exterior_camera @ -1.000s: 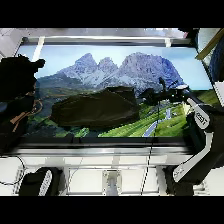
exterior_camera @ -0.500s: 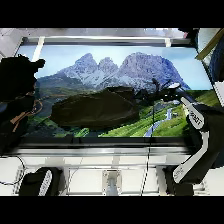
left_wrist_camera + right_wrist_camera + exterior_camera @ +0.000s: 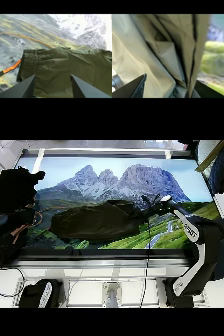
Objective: Fold the clothes and pants, and hang the long-sleeved shirts on hangers.
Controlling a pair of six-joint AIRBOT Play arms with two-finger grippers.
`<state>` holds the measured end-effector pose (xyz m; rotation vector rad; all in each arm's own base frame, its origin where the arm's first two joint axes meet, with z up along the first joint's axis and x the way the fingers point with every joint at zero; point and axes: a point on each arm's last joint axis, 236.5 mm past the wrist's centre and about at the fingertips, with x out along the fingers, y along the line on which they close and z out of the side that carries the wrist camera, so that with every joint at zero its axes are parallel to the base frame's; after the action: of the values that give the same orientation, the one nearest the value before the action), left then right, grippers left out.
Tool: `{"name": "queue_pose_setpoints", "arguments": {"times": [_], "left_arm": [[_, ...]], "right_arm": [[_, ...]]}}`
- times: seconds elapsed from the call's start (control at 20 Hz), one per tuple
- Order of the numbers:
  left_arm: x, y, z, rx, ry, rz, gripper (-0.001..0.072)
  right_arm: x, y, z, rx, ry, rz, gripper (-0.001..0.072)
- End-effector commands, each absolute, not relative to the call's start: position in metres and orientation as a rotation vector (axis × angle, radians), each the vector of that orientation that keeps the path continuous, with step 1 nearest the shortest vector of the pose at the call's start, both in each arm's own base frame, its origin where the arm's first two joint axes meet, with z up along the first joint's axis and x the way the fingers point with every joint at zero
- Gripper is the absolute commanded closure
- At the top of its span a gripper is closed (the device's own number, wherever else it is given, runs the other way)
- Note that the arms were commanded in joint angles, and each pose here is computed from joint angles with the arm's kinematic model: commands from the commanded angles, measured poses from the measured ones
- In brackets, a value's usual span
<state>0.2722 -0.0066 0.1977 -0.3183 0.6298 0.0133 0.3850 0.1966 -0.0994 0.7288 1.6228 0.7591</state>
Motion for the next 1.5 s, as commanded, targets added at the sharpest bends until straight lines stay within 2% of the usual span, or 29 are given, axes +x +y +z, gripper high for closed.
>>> {"name": "queue_pose_setpoints", "arguments": {"times": [0.0,0.05,0.1,0.15,0.3,0.4,0.55,0.7,0.9,1.05,1.25,1.45], "left_arm": [[0.271,-0.007,0.197,-0.318,0.635,0.013,0.0201],[0.271,-0.007,0.197,-0.318,0.635,0.014,0.02],[0.271,-0.007,0.197,-0.318,0.634,0.014,0.0201],[0.271,-0.007,0.197,-0.318,0.634,0.014,0.02],[0.271,-0.007,0.197,-0.317,0.634,0.014,0.0201],[0.271,-0.006,0.197,-0.317,0.634,0.014,0.0201],[0.271,-0.006,0.197,-0.317,0.633,0.015,0.0201],[0.272,-0.006,0.198,-0.317,0.629,0.014,0.0201],[0.272,-0.006,0.199,-0.318,0.626,0.014,0.0201],[0.272,-0.006,0.199,-0.318,0.626,0.014,0.0201],[0.272,-0.008,0.199,-0.323,0.626,0.009,0.0201],[0.272,-0.008,0.199,-0.323,0.625,0.008,0.0202]], "right_arm": [[0.378,0.212,-0.094,0.714,1.629,0.809,0.0175],[0.38,0.216,-0.094,0.704,1.619,0.811,0.0319],[0.383,0.22,-0.091,0.673,1.597,0.836,0.0587],[0.389,0.223,-0.085,0.654,1.574,0.853,0.0702],[0.431,0.214,-0.041,0.598,1.426,0.877,0.0706],[0.464,0.183,0.008,0.558,1.296,0.854,0.0706],[0.488,0.085,0.074,0.531,1.189,0.688,0.0707],[0.478,-0.027,0.132,0.615,1.093,0.453,0.0707],[0.412,-0.161,0.203,0.714,0.945,0.162,0.0707],[0.335,-0.234,0.229,0.78,0.873,-0.066,0.0707],[0.231,-0.299,0.22,0.841,0.897,-0.486,0.071],[0.169,-0.305,0.183,0.883,1.034,-0.715,0.0712]]}}
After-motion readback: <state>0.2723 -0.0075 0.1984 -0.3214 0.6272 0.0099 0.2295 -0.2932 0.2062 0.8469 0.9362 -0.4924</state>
